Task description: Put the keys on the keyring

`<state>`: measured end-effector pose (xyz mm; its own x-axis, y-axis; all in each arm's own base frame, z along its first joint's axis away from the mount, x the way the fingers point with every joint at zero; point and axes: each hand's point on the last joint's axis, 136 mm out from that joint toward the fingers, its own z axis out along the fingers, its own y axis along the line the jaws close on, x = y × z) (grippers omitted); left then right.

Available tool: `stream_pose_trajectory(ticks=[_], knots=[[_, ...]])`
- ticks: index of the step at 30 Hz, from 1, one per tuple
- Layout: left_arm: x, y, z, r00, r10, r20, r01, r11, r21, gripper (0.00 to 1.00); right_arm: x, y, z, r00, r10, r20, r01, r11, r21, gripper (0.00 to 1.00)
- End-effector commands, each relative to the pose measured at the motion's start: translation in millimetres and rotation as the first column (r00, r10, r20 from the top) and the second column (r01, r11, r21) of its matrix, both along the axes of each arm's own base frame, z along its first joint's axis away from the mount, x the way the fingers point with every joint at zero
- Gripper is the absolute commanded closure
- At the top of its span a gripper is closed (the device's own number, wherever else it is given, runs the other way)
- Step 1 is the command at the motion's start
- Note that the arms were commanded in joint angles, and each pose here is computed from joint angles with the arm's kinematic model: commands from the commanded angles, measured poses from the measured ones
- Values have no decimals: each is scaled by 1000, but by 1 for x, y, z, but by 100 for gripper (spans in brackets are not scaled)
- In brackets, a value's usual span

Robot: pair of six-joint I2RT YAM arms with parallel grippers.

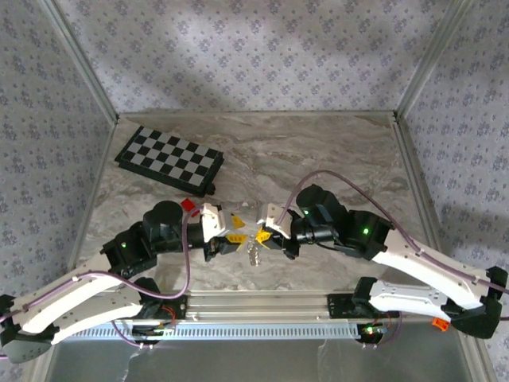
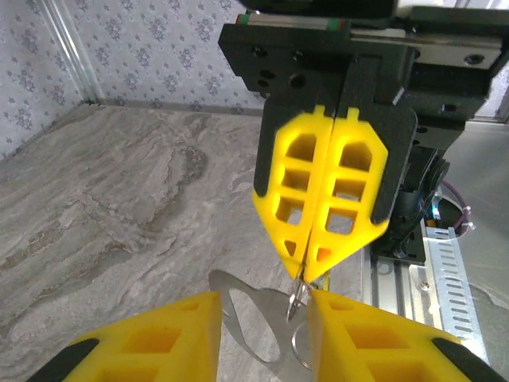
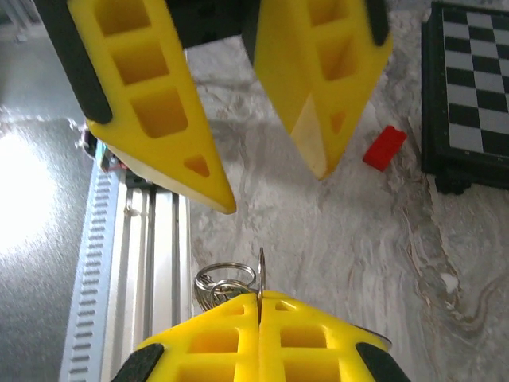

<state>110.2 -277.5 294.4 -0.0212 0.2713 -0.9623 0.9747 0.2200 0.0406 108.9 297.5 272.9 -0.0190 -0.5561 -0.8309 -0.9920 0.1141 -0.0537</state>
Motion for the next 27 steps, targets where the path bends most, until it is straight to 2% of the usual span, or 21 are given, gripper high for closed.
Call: stream_pose_trajectory(ticks=[1, 5, 11, 20, 27], knots=[[-7, -6, 3, 999, -52, -1, 52, 999, 11, 66, 2, -11, -2, 999, 2, 52, 3, 995, -103, 100], [-13, -12, 1, 995, -101, -18, 102, 995, 7, 66, 0, -9, 7, 999, 14, 41, -9, 992, -128, 100], [-15, -12, -4, 993, -110, -30, 111, 994, 13, 67, 0, -6, 6, 999, 50, 20, -45, 974, -220, 100], [-10, -13, -8, 996, -91, -17, 91, 995, 32, 75, -10, -1, 12, 994, 103, -22, -105, 971, -216, 100], [-11, -16, -12, 994, -106, -33, 107, 993, 39, 76, -11, 2, 14, 993, 113, -32, -117, 971, -210, 100]])
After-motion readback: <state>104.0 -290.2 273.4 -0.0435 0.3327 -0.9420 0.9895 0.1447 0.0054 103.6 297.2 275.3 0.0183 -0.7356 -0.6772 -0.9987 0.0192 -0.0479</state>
